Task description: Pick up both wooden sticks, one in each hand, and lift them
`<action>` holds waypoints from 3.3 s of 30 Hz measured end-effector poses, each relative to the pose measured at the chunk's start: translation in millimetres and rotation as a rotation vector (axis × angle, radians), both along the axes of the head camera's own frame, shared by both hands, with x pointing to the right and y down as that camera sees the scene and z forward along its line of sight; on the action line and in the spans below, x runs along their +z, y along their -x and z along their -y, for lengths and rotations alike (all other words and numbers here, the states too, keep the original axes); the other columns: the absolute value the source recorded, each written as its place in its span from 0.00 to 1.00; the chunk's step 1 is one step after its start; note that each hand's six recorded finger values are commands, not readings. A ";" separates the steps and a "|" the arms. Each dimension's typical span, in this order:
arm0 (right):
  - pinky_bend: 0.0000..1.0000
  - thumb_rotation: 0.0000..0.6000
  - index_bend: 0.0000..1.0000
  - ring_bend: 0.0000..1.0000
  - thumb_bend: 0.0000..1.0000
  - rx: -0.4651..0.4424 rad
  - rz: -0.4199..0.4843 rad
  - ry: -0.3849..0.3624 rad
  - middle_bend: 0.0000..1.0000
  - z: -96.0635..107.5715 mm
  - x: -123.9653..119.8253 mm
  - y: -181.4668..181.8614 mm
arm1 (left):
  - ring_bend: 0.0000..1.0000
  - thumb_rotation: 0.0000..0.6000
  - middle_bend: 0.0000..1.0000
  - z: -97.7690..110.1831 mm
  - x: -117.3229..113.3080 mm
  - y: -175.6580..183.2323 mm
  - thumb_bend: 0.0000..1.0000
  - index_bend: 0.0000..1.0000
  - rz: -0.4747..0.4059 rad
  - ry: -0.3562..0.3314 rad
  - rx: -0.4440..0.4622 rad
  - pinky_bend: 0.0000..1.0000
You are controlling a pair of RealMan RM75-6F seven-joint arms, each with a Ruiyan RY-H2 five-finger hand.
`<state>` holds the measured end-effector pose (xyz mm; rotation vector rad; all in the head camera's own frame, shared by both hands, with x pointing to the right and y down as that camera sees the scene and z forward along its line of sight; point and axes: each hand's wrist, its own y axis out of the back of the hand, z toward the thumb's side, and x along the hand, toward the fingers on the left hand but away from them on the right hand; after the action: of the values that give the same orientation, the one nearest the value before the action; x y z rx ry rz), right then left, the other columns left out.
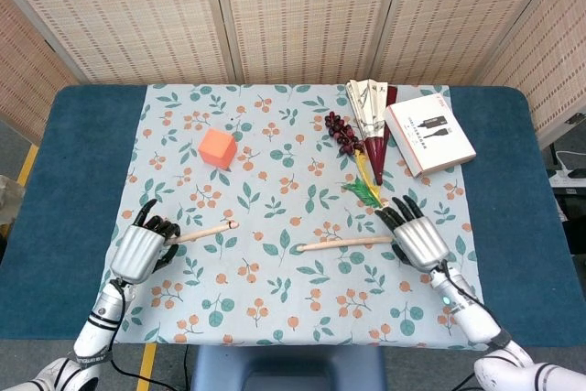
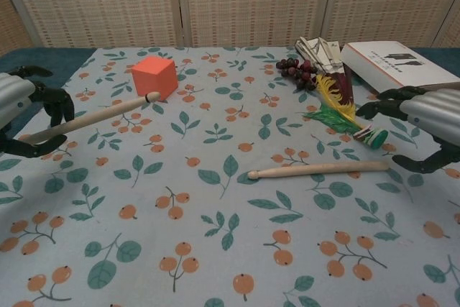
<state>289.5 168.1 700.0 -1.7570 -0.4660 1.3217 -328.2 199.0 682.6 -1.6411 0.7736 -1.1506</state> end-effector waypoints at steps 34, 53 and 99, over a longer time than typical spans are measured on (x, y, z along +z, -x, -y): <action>0.08 1.00 0.48 0.15 0.35 -0.155 -0.090 0.023 0.46 -6.1 38.3 39.3 | 0.44 1.00 0.83 3.5 14.4 19.8 0.53 0.84 0.001 0.044 -0.008 0.12; 0.28 1.00 0.92 0.53 0.37 -0.148 -0.050 -0.069 0.83 -3.2 22.8 45.8 | 0.45 1.00 0.83 6.8 16.2 32.3 0.53 0.84 0.010 0.041 -0.033 0.12; 0.32 1.00 1.00 0.59 0.59 -0.058 0.479 -0.021 0.89 45.0 -65.6 108.5 | 0.53 1.00 0.86 28.9 -65.7 -82.1 0.54 0.85 -0.159 -0.014 -0.006 0.24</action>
<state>181.0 123.2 634.4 -2.0535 -0.6822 0.8441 -246.1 170.1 616.9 -1.7350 0.8853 -1.0252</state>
